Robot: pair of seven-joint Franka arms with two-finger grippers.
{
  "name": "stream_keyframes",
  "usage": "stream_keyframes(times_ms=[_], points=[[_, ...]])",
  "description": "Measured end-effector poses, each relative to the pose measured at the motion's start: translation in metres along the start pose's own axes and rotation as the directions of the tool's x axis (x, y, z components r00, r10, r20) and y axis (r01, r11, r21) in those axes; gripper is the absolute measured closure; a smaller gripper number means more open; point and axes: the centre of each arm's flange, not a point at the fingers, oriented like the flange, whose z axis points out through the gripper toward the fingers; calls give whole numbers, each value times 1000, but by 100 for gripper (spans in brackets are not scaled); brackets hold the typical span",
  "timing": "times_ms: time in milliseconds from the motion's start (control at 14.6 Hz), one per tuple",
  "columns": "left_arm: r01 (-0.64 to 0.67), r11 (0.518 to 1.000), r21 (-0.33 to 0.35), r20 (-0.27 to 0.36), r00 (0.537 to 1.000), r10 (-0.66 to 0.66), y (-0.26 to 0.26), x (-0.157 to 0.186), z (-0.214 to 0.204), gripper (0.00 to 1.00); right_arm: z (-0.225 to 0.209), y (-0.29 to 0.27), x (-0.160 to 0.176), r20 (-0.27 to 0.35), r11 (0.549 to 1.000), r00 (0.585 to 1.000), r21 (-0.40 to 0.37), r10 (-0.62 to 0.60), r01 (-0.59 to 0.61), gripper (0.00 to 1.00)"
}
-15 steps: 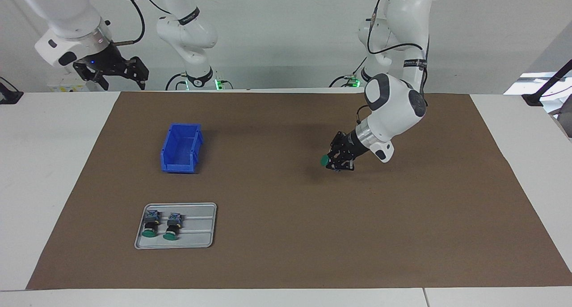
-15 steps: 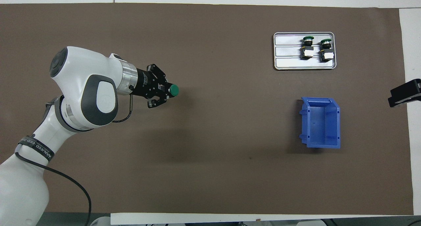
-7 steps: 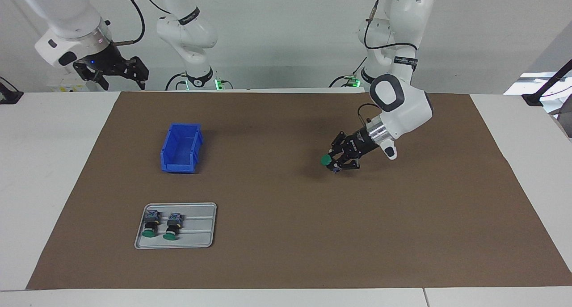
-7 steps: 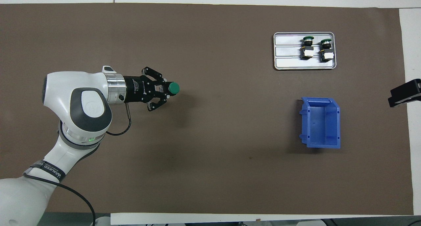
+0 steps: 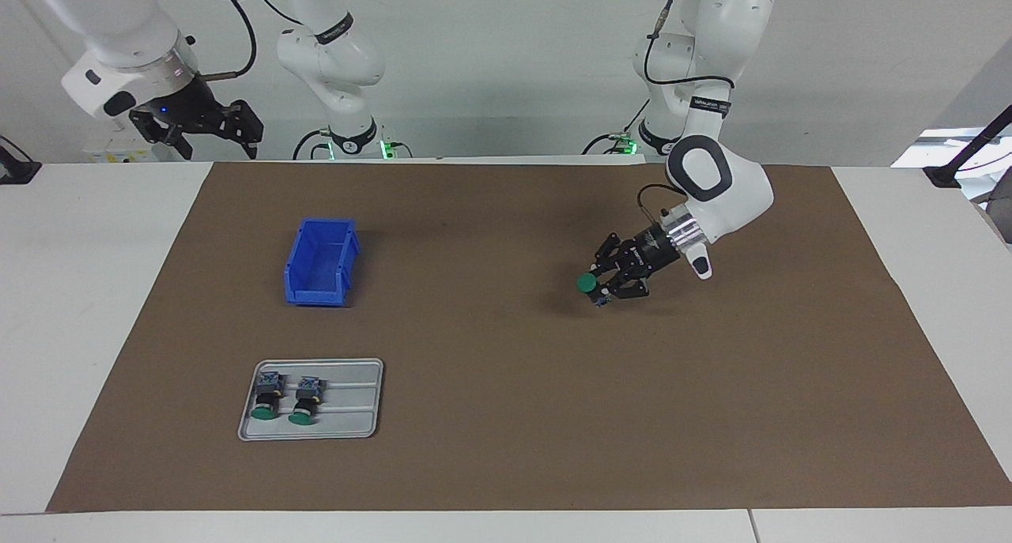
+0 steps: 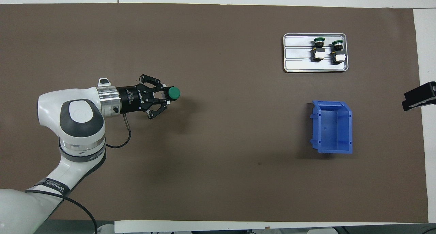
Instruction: Place and press button with both arms
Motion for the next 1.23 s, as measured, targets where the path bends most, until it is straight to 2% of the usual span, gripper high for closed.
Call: stream_keyframes(times_ms=[205,547,821,1232], points=[[-8,1000,0,67,998,8,0,19,7,66,0,0,0,0,1000,1000,0,0,0,1],[49,999,-18,128,991,-47,-1,39,22,66,0,0,0,0,1000,1000,0,0,0,1],[88,996,-29,145,986,-83,-2,47,28,66,0,0,0,0,1000,1000,0,0,0,1],[77,996,-47,182,981,-67,-6,53,39,66,0,0,0,0,1000,1000,0,0,0,1]])
